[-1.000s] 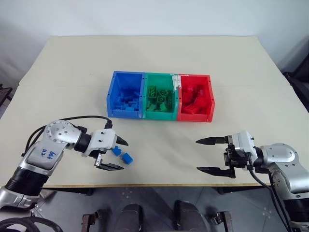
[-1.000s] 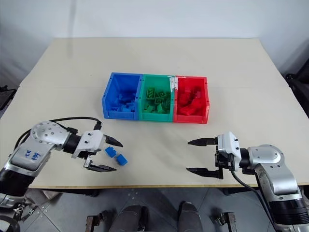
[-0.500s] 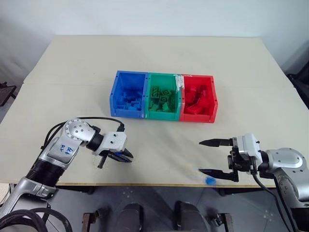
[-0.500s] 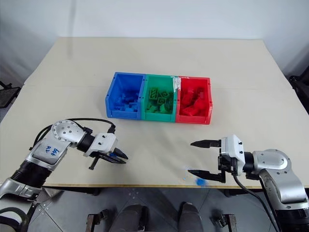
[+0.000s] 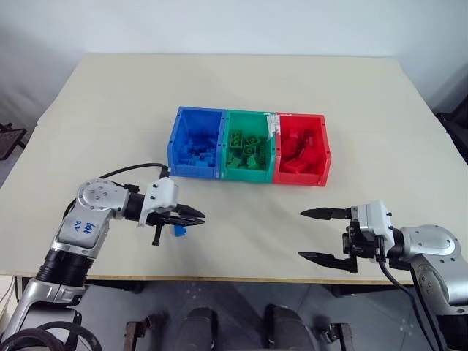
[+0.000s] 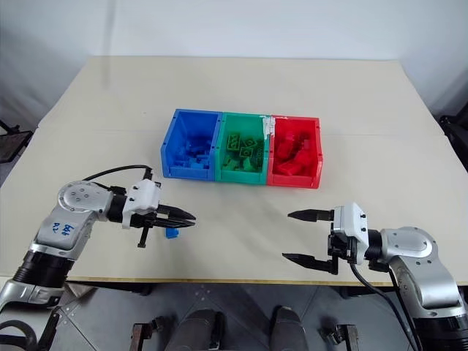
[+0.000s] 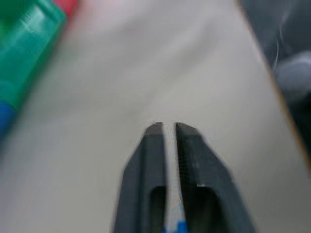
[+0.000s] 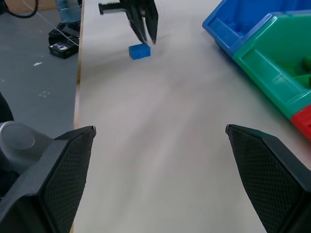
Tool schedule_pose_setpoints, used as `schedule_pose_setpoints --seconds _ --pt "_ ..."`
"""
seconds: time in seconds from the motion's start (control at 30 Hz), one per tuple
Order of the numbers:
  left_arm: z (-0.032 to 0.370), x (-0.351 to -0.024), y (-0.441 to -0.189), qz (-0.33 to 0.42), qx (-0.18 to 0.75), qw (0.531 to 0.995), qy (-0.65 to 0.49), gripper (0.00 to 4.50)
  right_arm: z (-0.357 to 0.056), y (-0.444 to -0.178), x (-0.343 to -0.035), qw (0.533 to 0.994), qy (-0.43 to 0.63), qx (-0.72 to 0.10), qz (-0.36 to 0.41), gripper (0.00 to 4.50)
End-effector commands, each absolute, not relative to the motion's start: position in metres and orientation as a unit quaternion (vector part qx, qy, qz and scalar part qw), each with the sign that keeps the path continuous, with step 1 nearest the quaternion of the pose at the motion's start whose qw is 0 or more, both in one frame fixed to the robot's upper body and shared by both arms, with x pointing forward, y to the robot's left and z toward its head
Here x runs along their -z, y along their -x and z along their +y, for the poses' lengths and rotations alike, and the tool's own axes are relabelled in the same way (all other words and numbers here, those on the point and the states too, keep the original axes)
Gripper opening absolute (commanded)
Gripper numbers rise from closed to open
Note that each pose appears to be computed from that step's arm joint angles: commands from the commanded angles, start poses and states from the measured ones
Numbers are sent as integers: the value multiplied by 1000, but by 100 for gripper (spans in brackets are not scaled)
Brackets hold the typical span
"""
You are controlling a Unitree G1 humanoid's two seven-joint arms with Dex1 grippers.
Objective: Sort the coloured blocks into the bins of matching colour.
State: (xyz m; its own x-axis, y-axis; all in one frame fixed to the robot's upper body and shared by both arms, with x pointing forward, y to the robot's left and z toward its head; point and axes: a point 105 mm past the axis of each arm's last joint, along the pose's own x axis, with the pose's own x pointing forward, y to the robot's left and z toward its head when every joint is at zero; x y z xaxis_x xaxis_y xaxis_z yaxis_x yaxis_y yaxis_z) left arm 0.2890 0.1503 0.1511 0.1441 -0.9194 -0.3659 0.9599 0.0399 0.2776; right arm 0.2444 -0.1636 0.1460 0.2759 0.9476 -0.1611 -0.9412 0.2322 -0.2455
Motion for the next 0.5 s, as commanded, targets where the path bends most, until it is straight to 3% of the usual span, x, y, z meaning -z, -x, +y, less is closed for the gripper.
schedule_pose_setpoints --seconds 0.03,0.3,0.5 --pt "176 -160 -285 24 612 762 -213 180 -163 -245 -154 778 158 -607 -29 450" --pt "259 -150 -261 48 466 864 -182 430 -139 -245 -162 741 151 -652 -53 450" --pt "289 -144 -228 64 390 903 -168 442 -119 -248 -168 712 147 -682 -77 450"
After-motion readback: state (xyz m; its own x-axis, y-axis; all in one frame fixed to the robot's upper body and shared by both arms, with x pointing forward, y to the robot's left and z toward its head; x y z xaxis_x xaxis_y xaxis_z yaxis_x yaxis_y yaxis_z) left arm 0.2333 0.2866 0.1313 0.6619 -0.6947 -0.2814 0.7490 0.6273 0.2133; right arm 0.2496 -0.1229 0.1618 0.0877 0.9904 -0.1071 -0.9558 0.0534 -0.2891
